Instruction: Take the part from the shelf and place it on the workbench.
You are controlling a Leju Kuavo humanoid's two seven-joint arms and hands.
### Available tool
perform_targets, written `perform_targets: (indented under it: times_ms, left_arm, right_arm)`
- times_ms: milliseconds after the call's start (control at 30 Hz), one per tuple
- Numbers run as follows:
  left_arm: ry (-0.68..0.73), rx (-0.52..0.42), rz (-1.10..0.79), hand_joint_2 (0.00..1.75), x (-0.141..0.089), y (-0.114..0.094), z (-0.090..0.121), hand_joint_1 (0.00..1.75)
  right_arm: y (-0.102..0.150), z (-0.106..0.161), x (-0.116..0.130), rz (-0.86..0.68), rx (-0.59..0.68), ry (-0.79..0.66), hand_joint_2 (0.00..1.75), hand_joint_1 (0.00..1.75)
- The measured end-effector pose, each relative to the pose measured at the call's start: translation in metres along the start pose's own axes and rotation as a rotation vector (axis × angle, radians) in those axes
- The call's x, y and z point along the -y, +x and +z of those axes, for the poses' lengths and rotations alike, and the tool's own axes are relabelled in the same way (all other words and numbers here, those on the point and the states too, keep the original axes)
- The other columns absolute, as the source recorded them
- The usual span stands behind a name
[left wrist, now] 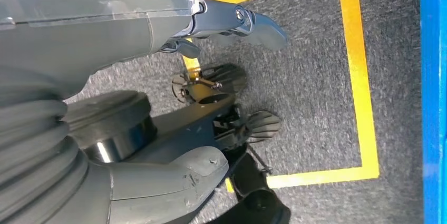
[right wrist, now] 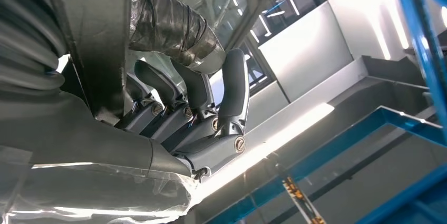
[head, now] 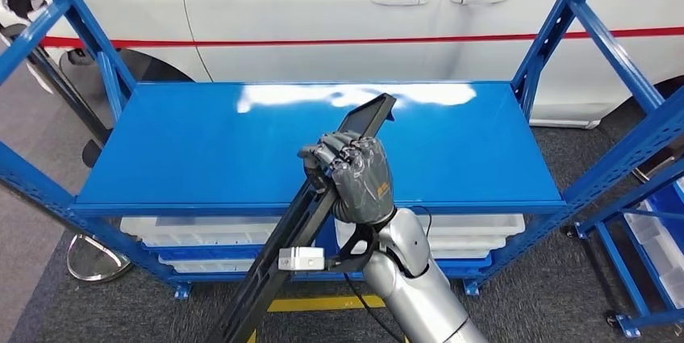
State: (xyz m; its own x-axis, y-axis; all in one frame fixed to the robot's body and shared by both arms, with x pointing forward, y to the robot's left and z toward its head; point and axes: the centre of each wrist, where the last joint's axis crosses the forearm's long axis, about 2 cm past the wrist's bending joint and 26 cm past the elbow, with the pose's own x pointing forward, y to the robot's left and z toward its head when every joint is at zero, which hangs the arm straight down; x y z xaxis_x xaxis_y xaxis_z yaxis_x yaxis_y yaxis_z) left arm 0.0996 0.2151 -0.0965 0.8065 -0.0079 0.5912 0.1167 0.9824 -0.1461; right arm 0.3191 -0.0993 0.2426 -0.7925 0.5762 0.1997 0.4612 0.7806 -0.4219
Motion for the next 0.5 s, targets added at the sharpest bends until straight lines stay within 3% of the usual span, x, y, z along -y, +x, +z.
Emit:
perform_targets:
  times_ms: [500]
  left_arm:
    - [-0.008, 0.003, -0.02, 1.75, 0.0014, 0.0101, -0.0043, 0.0]
  right_arm:
    - [-0.003, -0.0004, 0.0042, 0.014, 0.032, -0.006, 1.75, 1.75]
